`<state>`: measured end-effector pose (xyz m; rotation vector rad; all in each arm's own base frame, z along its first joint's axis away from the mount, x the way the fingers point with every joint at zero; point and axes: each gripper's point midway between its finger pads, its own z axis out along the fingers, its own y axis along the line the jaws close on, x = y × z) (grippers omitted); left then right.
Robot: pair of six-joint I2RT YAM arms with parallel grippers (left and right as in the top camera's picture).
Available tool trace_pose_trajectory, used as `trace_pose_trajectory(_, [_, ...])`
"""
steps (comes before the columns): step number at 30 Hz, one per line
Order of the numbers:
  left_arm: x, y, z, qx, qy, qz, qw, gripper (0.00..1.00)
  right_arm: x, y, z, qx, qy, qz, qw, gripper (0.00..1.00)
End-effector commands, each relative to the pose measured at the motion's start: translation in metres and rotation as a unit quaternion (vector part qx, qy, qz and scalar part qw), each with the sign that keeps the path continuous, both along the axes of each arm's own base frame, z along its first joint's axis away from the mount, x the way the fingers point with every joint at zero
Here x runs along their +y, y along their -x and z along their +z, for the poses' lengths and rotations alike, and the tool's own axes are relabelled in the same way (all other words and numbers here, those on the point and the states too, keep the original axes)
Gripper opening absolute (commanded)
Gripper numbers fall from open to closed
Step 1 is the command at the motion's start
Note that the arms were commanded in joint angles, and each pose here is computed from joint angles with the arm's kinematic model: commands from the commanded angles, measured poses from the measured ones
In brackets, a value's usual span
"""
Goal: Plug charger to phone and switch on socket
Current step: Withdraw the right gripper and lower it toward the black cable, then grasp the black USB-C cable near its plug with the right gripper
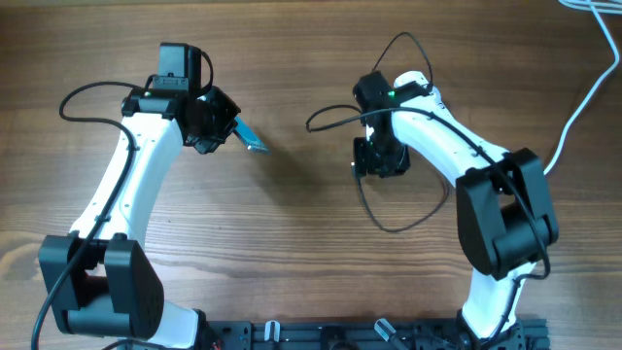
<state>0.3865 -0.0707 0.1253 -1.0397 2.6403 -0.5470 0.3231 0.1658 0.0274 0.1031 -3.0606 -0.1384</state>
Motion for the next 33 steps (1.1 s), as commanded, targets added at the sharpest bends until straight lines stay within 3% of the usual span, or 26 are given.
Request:
trace_pose_trajectory(1, [0.001, -0.003, 0.004, -0.01, -0.004, -0.008, 1.0, 0.04, 0.015, -0.008, 0.024, -0.026, -0.041, 0.054, 0.997, 0.57])
trace_pose_trajectory(5, [0.001, -0.003, 0.004, -0.009, -0.004, -0.008, 1.0, 0.04, 0.025, 0.002, 0.011, -0.016, -0.051, 0.084, 0.995, 0.44])
trace_pose_trajectory(12, [0.001, -0.003, 0.004, -0.009, -0.004, -0.008, 1.0, 0.04, 0.018, 0.004, -0.01, -0.043, 0.038, 0.062, 0.996, 0.37])
trace_pose_trajectory(19, [0.001, 0.0, 0.002, -0.002, -0.004, -0.008, 1.0, 0.04, 0.016, 0.007, -0.022, -0.061, 0.067, 0.059, 0.994, 0.34])
trace_pose_trajectory(33, [0.001, 0.001, 0.002, -0.001, -0.004, -0.008, 1.0, 0.04, 0.023, 0.01, -0.039, -0.056, 0.046, 0.074, 0.995, 0.27])
